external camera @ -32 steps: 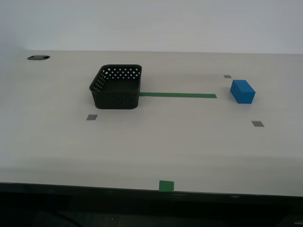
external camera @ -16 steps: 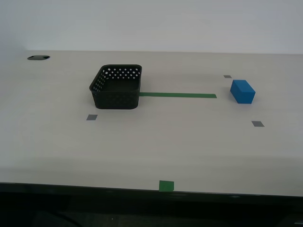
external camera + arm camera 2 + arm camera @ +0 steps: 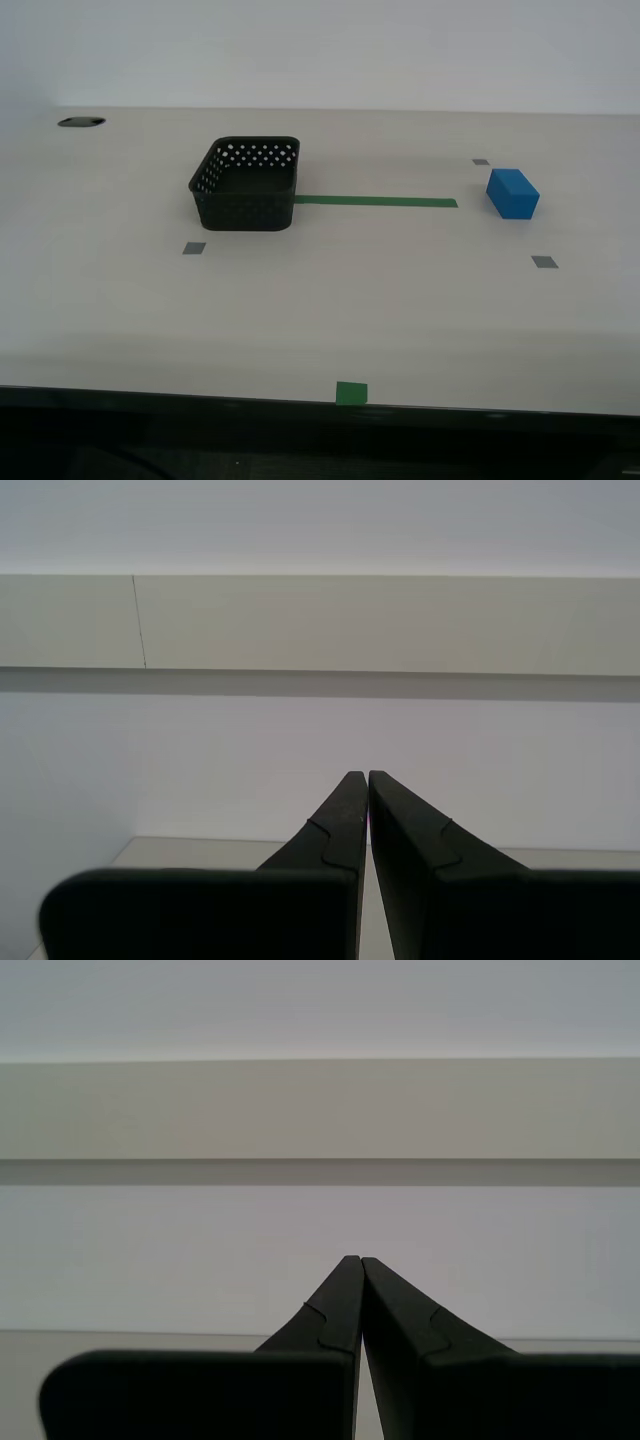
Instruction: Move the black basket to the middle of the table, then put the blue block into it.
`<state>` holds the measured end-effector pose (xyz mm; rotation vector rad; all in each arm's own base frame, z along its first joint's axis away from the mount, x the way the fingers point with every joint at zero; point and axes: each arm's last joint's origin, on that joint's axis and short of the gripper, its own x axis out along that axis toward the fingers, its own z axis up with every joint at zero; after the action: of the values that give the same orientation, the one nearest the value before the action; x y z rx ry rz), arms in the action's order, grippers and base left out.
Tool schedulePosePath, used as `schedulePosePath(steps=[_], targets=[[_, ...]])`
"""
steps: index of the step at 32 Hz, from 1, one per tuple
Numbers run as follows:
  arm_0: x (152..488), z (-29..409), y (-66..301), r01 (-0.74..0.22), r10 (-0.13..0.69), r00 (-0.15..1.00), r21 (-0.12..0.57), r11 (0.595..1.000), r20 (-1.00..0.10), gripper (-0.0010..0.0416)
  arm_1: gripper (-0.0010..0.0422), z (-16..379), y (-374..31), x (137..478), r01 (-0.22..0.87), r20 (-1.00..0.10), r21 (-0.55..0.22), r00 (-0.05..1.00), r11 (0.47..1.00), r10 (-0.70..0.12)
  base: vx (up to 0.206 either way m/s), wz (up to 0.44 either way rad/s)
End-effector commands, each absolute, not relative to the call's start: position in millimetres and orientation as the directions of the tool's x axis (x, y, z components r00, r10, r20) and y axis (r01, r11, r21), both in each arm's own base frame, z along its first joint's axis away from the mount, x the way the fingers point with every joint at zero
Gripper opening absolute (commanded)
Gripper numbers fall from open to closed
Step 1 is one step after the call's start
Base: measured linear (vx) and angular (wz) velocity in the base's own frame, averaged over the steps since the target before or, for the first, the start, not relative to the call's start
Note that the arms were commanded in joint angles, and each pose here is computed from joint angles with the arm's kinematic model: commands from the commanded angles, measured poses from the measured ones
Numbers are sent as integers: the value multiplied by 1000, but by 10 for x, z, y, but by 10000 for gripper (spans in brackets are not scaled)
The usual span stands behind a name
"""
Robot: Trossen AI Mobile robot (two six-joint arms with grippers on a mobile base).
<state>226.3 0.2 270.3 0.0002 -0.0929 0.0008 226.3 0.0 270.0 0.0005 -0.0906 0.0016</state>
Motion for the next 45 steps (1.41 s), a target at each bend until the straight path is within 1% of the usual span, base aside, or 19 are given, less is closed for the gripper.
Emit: schedulePosePath(steps=[1, 21, 23, 24, 25, 27, 30, 31, 33, 35, 37, 39, 42, 45], targets=[[2264, 2709, 1, 0, 0, 995, 0, 1000, 97, 1, 0, 2708, 0, 2264, -3, 95, 0, 995, 1000, 3, 0, 0], [2264, 2710, 2, 0, 0, 995, 0, 1000, 97, 1, 0, 2710, -2, 2264, 2, 96, -5, 995, 1000, -2, 0, 0], [2264, 2706, 2, -1, 0, 996, 1, 1000, 93, 0, 0, 2724, -15, 2269, 43, 95, -16, 995, 999, -42, 0, 0], [2264, 2707, 2, -1, 0, 996, 2, 1000, 94, 1, 0, 2748, -28, 2280, 91, 79, -33, 993, 995, -88, 0, 0], [2264, 2706, 3, -1, 1, 996, 6, 1000, 93, 1, 0, 2765, -37, 2290, 120, 58, -44, 991, 992, -118, 0, 0], [2265, 2699, 4, -2, 1, 996, 15, 1000, 86, 0, 0, 2793, -44, 2307, 140, 15, -63, 990, 988, -140, 0, 0], [2267, 2664, 4, -3, 2, 999, 25, 1000, 50, 0, 0, 2865, -45, 2342, 134, -111, -81, 984, 988, -143, 0, 0], [2268, 2642, 5, -3, 2, 1000, 25, 1000, 27, 1, 0, 2915, -47, 2372, 136, -189, -88, 970, 987, -150, 0, 0], [2268, 2628, 5, -2, 2, 1000, 26, 1000, 12, 0, 0, 2957, -53, 2395, 149, -244, -98, 955, 984, -169, 0, 0], [2270, 2605, 7, -3, 3, 1000, 30, 1000, -17, 0, 0, 3010, -68, 2484, 175, -381, -130, 900, 976, -212, 0, 0], [2285, 2619, 8, -1, 3, 998, 29, 1000, -67, 0, 0, 3004, -89, 2579, 175, -480, -151, 847, 973, -227, 0, 0], [2307, 2658, 8, -1, 3, 993, 25, 1000, -116, 0, 0, 2992, -125, 2657, 185, -553, -148, 799, 971, -237, 0, 0], [2329, 2757, 8, 0, 3, 987, 22, 1000, -159, 0, 0, 2940, -209, 2798, 204, -621, -155, 741, 967, -256, 0, 0], [2344, 2896, 11, 0, 4, 978, 21, 1000, -207, 0, 0, 2872, -320, 2927, 229, -659, -162, 699, 960, -278, 0, 0]])
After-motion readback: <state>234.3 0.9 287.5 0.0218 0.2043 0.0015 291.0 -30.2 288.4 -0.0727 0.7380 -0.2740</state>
